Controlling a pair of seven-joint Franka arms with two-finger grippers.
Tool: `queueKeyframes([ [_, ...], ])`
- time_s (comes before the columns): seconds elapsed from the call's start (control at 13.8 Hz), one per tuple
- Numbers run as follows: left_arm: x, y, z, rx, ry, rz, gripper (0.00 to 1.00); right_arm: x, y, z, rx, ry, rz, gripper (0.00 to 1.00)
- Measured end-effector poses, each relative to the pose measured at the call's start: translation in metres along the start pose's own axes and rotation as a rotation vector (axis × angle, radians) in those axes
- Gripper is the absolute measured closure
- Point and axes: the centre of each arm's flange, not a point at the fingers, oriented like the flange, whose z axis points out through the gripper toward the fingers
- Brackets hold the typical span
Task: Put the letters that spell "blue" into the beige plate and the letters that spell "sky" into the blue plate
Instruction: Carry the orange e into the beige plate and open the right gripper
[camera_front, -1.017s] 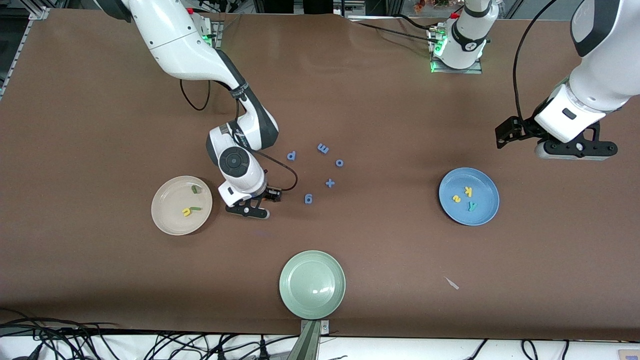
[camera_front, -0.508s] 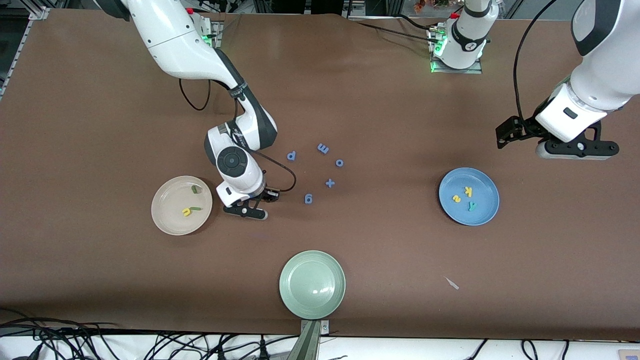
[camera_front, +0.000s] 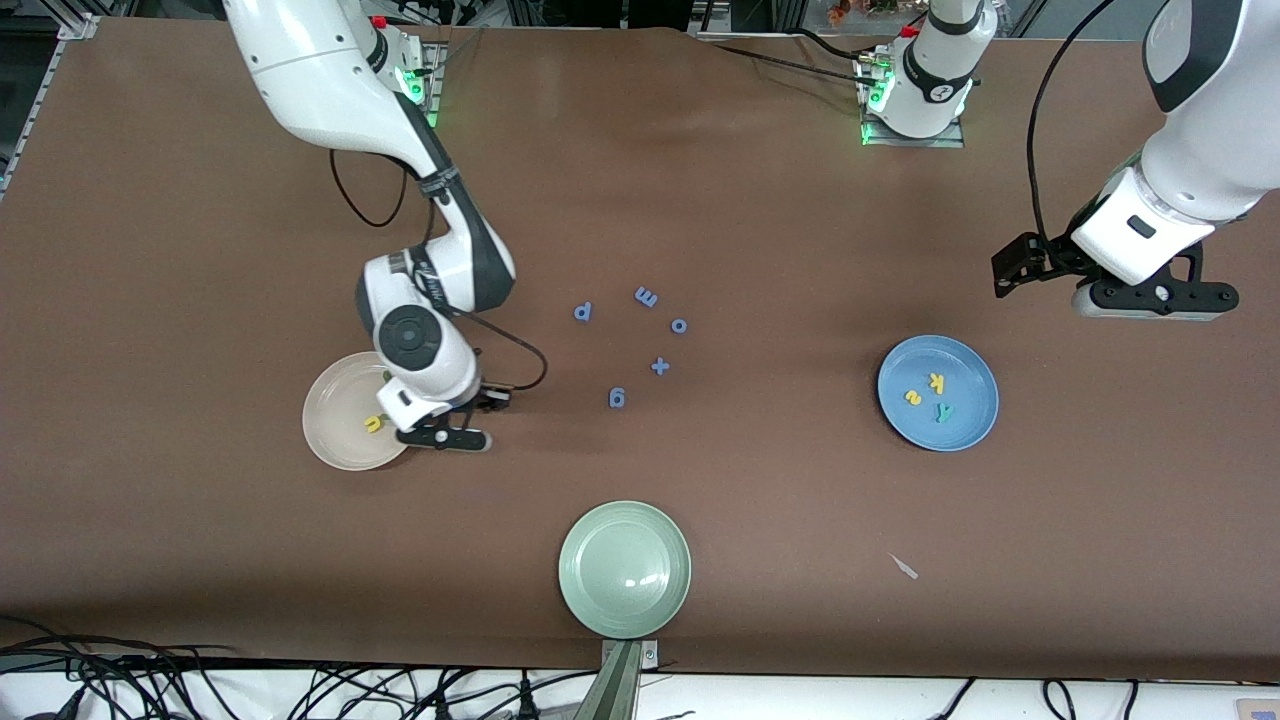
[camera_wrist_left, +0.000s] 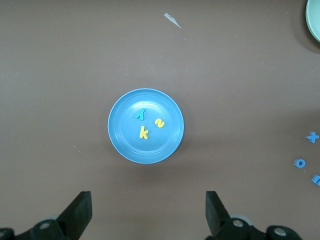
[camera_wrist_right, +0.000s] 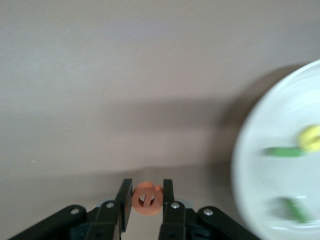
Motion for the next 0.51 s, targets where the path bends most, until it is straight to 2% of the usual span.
queueKeyframes([
  [0.22, 0.000, 0.000, 0.000, 0.000, 0.000, 0.000, 0.00, 0.016, 0.070, -0.022, -0.047, -0.022, -0.130, 0.72],
  [0.51, 0.000, 0.000, 0.000, 0.000, 0.001, 0.000, 0.00, -0.009, 0.142, -0.005, 0.025, -0.084, -0.140, 0.72],
])
